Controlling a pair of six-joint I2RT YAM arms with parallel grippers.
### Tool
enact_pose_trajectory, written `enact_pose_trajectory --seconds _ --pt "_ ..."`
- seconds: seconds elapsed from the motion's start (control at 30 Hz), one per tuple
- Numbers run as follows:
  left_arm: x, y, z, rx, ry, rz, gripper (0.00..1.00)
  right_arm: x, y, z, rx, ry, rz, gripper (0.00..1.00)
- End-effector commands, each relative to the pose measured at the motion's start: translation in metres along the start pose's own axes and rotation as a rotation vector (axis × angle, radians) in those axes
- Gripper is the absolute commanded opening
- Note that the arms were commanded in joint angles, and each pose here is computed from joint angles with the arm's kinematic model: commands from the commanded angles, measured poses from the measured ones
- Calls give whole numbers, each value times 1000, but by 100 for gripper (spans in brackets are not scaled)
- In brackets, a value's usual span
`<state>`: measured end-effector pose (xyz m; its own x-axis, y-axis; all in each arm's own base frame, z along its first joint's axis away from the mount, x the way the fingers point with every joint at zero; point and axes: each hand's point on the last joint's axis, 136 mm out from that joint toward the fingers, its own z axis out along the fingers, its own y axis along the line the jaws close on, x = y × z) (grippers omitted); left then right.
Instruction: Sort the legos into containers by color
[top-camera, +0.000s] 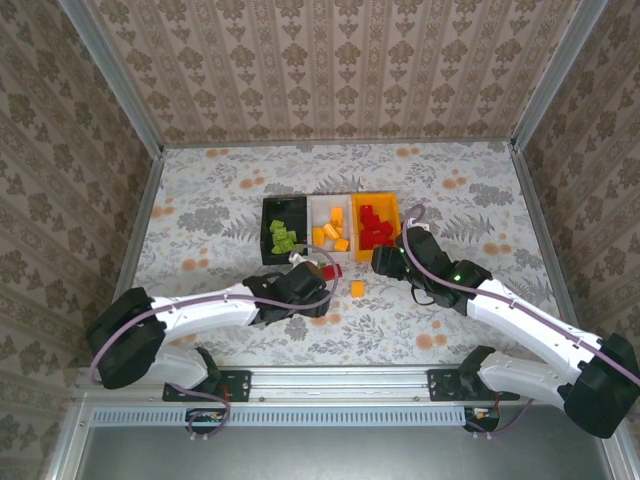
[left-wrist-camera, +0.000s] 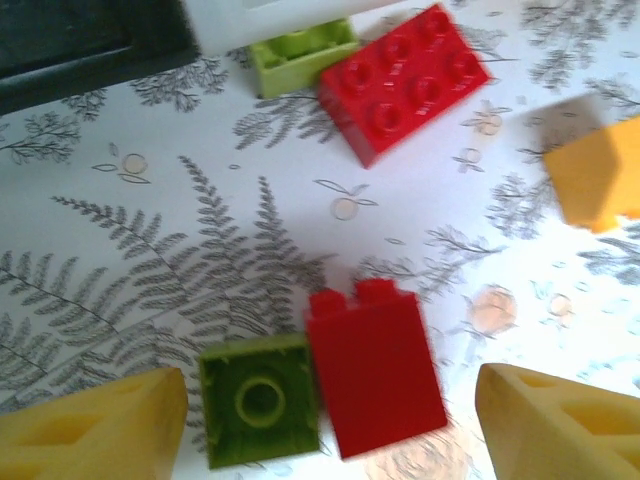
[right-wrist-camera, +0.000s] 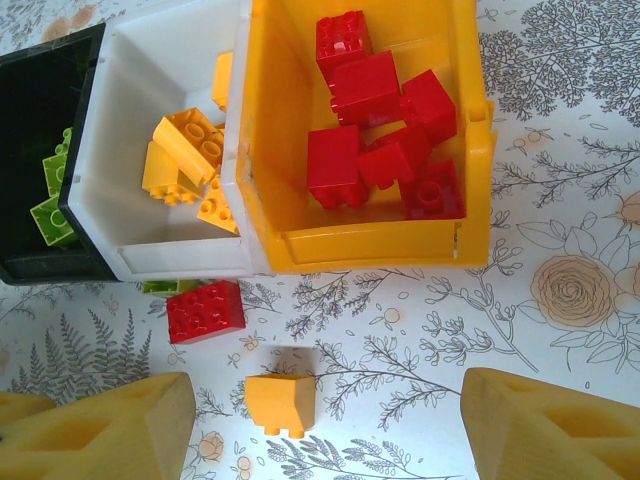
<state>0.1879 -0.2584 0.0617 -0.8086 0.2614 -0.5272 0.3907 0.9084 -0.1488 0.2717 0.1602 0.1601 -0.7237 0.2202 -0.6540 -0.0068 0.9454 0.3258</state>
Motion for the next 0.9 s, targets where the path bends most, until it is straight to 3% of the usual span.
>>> enact_pose_trajectory --seconds 0.0,0.17,0.27,0.7,0.87 --pt "-12 -17 -9 34 -10 24 81 -2 -2 -2 -4 -13 21 73" --pt "-13 -17 11 -26 28 67 82 0 -6 -3 2 -11 26 73" --pt "-8 -17 20 -44 54 64 77 0 -10 -6 9 -17 29 72" --pt "-1 -76 14 97 73 103 73 -4 -19 -11 18 -37 46 73" --pt "1 -56 19 -9 77 135 73 -1 -21 -9 18 -30 48 73"
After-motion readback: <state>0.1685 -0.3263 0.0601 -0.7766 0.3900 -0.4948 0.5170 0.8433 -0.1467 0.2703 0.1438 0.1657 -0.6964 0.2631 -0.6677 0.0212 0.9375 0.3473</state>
